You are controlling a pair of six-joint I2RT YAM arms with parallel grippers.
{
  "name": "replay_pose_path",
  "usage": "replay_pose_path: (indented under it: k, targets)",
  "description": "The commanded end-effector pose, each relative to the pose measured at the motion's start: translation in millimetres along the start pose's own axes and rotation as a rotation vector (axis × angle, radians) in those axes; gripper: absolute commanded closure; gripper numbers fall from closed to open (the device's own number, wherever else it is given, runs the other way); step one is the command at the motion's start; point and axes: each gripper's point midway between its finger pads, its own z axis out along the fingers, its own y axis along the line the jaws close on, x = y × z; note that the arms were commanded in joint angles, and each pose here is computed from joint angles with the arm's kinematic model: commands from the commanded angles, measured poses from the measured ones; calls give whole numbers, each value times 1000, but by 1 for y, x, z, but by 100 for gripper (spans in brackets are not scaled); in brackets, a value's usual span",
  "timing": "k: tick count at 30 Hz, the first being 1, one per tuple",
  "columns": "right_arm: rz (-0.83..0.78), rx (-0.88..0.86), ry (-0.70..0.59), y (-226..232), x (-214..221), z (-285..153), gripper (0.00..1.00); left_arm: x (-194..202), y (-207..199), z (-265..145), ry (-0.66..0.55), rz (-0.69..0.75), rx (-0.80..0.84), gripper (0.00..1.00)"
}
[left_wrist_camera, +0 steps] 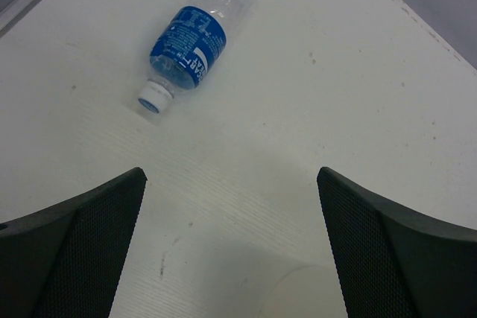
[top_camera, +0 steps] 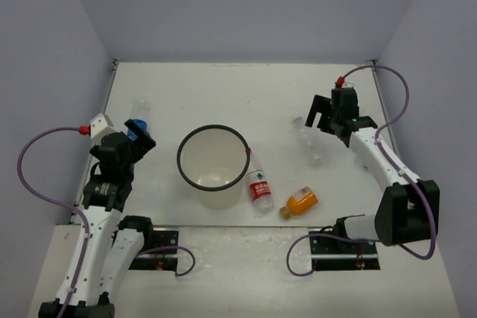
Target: Put the plastic bottles in the bin
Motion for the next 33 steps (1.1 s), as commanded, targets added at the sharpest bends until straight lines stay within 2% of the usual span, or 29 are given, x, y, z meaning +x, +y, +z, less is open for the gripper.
replay_pose_path:
  k: [1,4,7,9,13,21,24,25,28,29,31,33]
  targets:
    - [117,15,34,-7,-8,2,1,-7,-5,8,-35,-31,6,0]
    - [100,-6,22,-4,-13,1,1,-6,-5,12,-38,-34,1,0]
    - [-55,-204,-6,25,-14,-3,1,-2,-6,16,-28,-33,2,0]
    - [-82,-226,18,28,-7,5,1,2,-8,20,-16,-31,12,0]
    - [-70,-80,117,7,16,29,1,7,-9,23,10,-27,8,0]
    - [-96,-49,261,14,71,55,2,8,-7,21,15,-32,6,0]
    - [-84,-12,280,9,74,60,16,9,-9,19,17,-35,21,0]
    - [-83,-9,273,9,71,59,24,8,-10,18,15,-38,25,0]
    - [-76,-11,255,11,66,56,64,5,-9,14,5,-42,22,0]
    - [-75,-13,247,11,64,54,71,5,-8,14,6,-41,17,0]
    - [-72,-19,232,12,60,49,83,3,-6,12,3,-40,10,0]
    - [-72,-27,205,14,52,42,86,2,-4,10,0,-40,3,0]
